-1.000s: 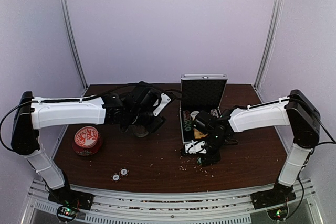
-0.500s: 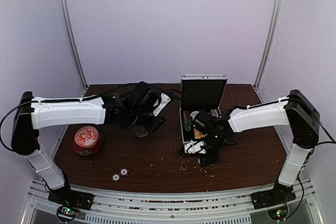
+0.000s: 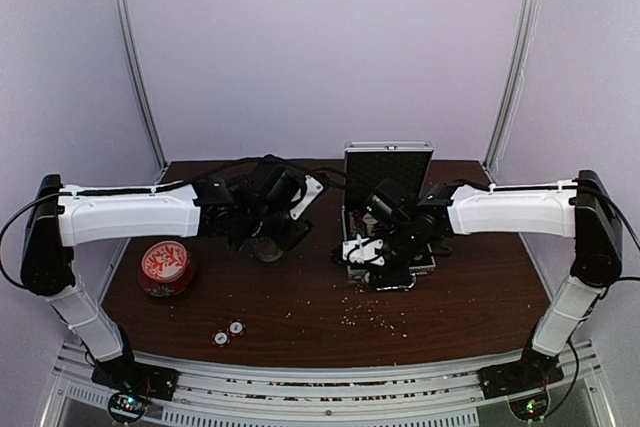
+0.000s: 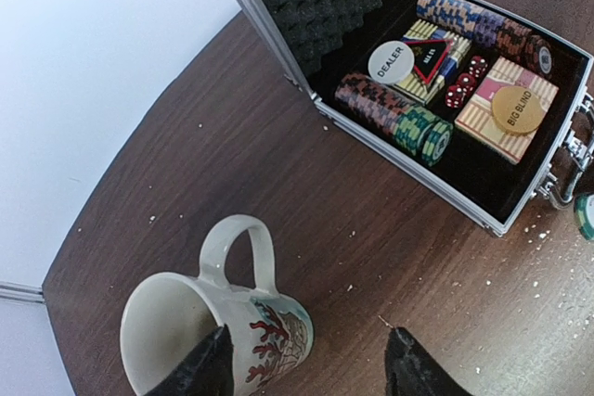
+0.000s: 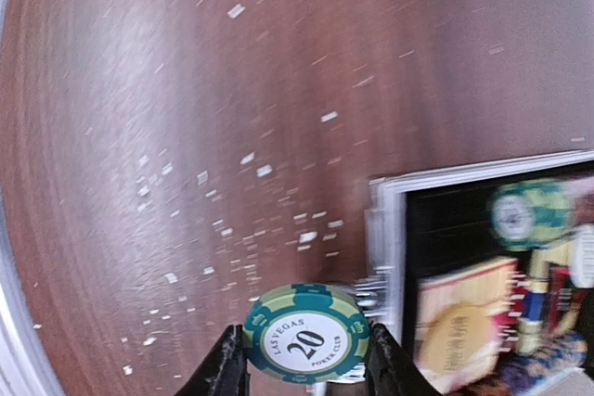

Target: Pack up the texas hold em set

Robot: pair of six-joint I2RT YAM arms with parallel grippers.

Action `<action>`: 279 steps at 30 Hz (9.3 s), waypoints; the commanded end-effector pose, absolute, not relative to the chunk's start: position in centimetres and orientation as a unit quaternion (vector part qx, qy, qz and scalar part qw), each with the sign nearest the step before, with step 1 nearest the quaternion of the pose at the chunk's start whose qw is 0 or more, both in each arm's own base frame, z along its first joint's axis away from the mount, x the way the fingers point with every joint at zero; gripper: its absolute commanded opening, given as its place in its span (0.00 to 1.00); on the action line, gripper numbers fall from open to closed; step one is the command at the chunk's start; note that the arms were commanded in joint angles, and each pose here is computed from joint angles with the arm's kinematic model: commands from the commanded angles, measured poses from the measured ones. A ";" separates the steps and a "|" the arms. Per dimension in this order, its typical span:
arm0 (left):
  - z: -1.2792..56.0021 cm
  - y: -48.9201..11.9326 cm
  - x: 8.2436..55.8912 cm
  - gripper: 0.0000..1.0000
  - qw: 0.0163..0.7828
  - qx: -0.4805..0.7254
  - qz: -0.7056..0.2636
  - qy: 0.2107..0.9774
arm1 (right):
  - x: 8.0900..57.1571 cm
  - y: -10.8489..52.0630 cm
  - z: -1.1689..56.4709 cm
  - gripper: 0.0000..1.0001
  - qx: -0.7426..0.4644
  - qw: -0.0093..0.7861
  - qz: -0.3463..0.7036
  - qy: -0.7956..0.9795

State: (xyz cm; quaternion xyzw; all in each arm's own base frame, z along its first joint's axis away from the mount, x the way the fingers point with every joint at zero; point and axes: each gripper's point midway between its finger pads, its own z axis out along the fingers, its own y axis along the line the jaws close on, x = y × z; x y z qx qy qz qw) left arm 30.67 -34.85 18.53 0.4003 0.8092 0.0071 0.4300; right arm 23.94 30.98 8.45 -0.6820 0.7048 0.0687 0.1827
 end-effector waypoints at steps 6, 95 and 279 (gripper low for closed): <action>21.4 -33.7 31.5 0.57 0.469 0.358 0.007 0.808 | 31.1 30.8 12.8 0.31 -0.603 0.338 -0.045 0.721; 20.2 -33.6 31.8 0.57 0.452 0.367 0.018 0.813 | 38.7 32.3 9.2 0.52 -0.559 0.322 0.018 0.764; 25.4 -27.1 34.9 0.61 0.519 0.264 -0.006 0.813 | 18.1 33.1 3.3 0.32 -0.781 0.071 0.087 0.615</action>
